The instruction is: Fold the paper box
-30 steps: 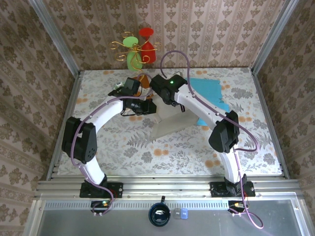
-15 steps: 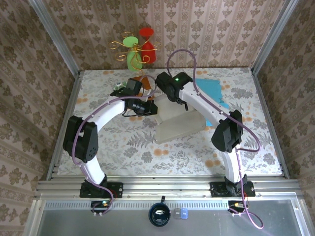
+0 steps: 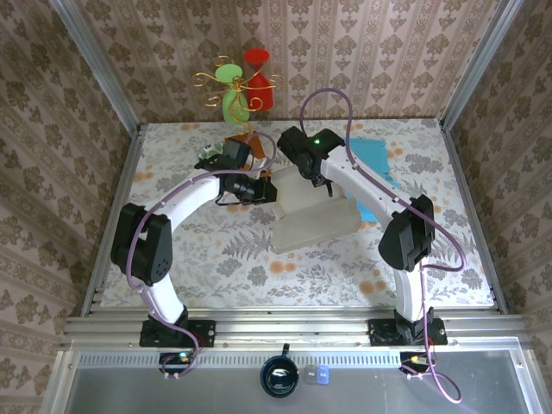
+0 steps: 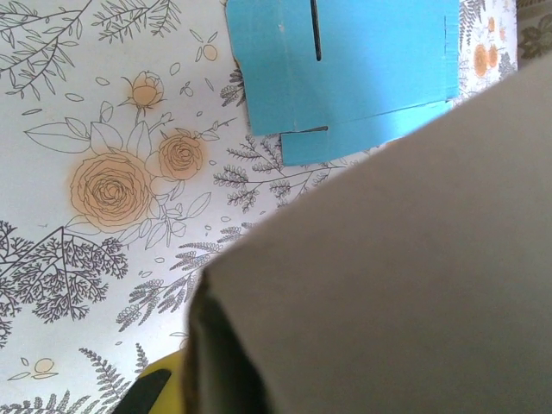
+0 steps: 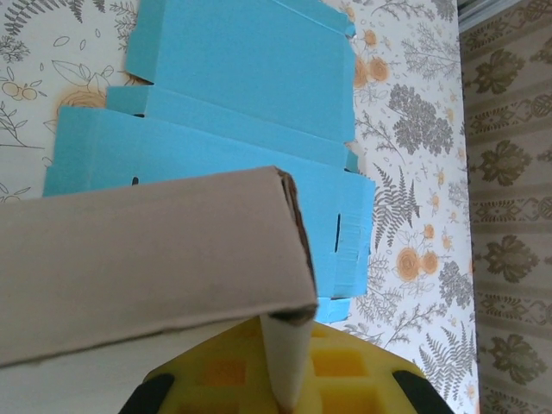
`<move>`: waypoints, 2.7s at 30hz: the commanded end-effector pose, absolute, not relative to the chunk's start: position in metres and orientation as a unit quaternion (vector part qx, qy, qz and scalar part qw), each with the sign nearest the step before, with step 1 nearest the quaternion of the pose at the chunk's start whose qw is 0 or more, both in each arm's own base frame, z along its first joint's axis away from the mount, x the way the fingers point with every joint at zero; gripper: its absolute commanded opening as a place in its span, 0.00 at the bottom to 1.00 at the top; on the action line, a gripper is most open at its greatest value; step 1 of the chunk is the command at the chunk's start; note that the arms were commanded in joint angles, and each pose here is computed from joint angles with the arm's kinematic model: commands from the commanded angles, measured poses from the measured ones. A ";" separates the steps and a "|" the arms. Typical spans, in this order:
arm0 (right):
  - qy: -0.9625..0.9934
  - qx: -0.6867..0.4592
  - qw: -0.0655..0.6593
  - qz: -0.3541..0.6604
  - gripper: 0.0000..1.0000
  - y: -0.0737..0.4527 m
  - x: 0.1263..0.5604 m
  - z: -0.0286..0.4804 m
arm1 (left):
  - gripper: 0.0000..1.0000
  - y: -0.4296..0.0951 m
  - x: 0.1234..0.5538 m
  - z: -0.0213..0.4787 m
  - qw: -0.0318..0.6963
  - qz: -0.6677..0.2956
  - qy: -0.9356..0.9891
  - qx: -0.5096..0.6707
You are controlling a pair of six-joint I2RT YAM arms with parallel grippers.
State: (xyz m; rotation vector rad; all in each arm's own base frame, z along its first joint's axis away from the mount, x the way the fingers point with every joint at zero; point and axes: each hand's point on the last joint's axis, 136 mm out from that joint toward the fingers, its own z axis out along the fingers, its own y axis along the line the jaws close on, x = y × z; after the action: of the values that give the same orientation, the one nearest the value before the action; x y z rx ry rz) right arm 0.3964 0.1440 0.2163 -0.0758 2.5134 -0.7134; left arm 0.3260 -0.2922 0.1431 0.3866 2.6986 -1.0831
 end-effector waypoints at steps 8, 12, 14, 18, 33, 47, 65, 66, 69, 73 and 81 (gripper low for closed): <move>0.932 0.068 0.255 -0.247 0.00 0.130 0.360 0.187 | 0.13 -0.278 0.328 0.105 0.119 -0.302 0.943 0.080; 0.937 0.066 0.240 -0.244 0.00 0.140 0.353 0.167 | 0.14 -0.279 0.328 0.084 0.130 -0.297 0.943 0.076; 0.940 0.066 0.229 -0.242 0.00 0.143 0.351 0.158 | 0.18 -0.279 0.328 0.075 0.129 -0.289 0.946 0.075; 0.944 0.059 0.213 -0.244 0.00 0.145 0.348 0.145 | 0.19 -0.277 0.328 0.063 0.133 -0.276 0.949 0.073; 0.950 0.060 0.186 -0.243 0.00 0.145 0.342 0.131 | 0.07 -0.266 0.327 0.053 0.154 -0.234 0.958 0.068; 0.951 0.078 0.176 -0.240 0.00 0.146 0.339 0.117 | 0.01 -0.228 0.314 0.038 0.135 -0.048 0.990 -0.001; 0.955 0.099 0.164 -0.227 0.00 0.146 0.330 0.098 | 0.15 -0.244 0.325 0.046 0.187 -0.034 0.982 0.010; 0.955 0.100 0.162 -0.228 0.00 0.146 0.329 0.097 | 0.19 -0.244 0.327 0.051 0.196 -0.041 0.980 0.014; 0.955 0.102 0.159 -0.228 0.00 0.144 0.328 0.095 | 0.24 -0.243 0.331 0.066 0.217 -0.061 0.974 0.025; 0.955 0.103 0.158 -0.229 0.00 0.144 0.329 0.096 | 0.25 -0.248 0.332 0.075 0.226 -0.083 0.969 0.049; 0.956 0.103 0.154 -0.229 0.00 0.146 0.330 0.094 | 0.22 -0.246 0.328 0.067 0.216 -0.085 0.971 0.060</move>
State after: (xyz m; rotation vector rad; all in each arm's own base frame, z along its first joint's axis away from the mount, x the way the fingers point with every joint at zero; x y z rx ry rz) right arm 0.3357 0.1626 0.0974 0.2860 2.7325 -0.5324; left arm 0.3237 -0.2536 0.0565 0.1452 2.7325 -0.2621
